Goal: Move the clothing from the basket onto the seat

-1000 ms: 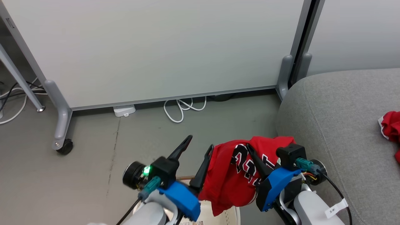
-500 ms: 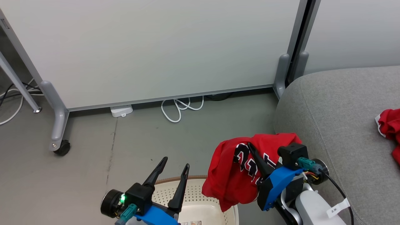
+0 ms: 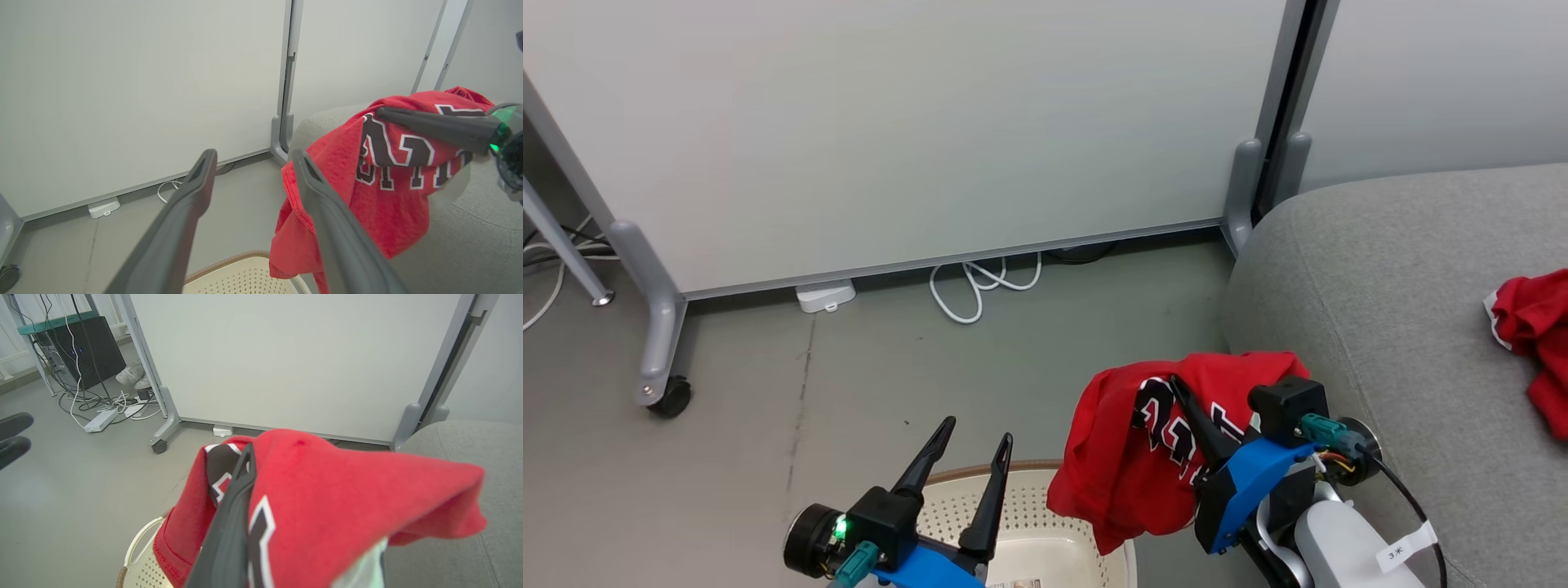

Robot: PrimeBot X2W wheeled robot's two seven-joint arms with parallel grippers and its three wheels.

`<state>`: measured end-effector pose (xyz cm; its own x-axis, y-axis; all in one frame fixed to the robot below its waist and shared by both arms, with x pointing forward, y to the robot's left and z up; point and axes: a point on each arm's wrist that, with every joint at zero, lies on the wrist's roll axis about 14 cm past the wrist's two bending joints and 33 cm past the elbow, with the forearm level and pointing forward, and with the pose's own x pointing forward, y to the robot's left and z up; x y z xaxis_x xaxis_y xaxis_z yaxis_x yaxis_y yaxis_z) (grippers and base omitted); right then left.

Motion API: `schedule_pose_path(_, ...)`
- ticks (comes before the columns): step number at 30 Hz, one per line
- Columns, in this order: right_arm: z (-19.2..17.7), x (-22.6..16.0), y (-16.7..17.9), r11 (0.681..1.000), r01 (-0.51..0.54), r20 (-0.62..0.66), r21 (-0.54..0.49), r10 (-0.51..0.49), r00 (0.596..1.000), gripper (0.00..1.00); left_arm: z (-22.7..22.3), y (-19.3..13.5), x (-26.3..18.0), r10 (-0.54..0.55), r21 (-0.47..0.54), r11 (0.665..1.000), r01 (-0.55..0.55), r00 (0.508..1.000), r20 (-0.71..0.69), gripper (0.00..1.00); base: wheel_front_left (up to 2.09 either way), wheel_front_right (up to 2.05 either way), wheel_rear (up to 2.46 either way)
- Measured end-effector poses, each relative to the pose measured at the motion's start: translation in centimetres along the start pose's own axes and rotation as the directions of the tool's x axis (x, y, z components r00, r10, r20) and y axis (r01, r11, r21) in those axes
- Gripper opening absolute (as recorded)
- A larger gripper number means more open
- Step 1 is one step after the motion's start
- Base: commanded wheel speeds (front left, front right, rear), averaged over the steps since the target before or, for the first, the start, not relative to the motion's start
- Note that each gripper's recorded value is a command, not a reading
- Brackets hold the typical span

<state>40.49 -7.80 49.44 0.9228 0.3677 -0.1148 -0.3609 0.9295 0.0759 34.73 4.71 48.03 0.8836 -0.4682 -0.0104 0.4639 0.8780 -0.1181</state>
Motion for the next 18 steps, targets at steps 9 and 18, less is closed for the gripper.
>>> schedule_pose_path(9,-0.1,-1.5,-2.1,0.998,0.067,0.004,0.009,-0.067,0.998,0.0,-0.3,-2.2,1.5,-0.08,-0.004,0.997,0.08,0.997,-0.008,1.0,0.0,0.0,0.0)
schedule_pose_path(18,-0.2,-4.1,-5.5,0.984,0.177,0.009,0.025,-0.178,0.984,0.0,-0.9,-6.0,3.4,-0.209,-0.006,0.978,0.209,0.978,-0.026,1.0,0.0,0.0,0.0)
